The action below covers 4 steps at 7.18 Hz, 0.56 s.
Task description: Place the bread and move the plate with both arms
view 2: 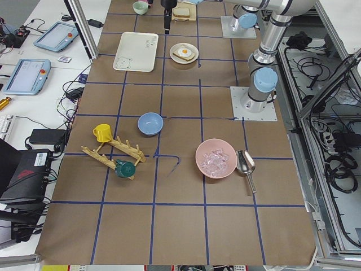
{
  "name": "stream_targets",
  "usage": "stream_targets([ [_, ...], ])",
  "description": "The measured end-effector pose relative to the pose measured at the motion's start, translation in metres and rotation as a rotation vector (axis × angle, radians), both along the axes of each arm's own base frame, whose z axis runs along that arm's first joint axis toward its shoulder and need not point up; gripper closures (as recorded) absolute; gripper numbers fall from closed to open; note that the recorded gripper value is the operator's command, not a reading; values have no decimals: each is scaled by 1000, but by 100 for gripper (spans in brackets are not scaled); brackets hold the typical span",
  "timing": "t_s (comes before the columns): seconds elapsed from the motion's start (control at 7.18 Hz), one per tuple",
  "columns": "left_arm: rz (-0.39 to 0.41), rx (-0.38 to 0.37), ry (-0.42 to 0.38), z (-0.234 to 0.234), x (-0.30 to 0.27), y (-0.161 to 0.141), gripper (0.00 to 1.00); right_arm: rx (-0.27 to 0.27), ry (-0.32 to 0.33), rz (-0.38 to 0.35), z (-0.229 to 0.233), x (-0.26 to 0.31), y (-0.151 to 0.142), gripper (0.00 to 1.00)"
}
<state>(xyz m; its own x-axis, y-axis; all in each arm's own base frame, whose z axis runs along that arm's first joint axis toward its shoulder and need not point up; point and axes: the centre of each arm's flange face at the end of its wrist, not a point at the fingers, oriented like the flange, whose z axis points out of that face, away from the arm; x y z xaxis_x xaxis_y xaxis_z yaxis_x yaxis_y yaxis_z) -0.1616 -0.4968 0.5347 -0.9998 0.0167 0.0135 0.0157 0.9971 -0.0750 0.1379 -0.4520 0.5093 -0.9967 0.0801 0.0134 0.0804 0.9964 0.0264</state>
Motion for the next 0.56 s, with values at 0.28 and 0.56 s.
stream_targets([
  [0.28,0,0,1,0,0,0,0,1,0,0,-1,0,0,0],
  [0.56,0,-2,1,1,0,1,0,2,1,1,-1,0,-1,0],
])
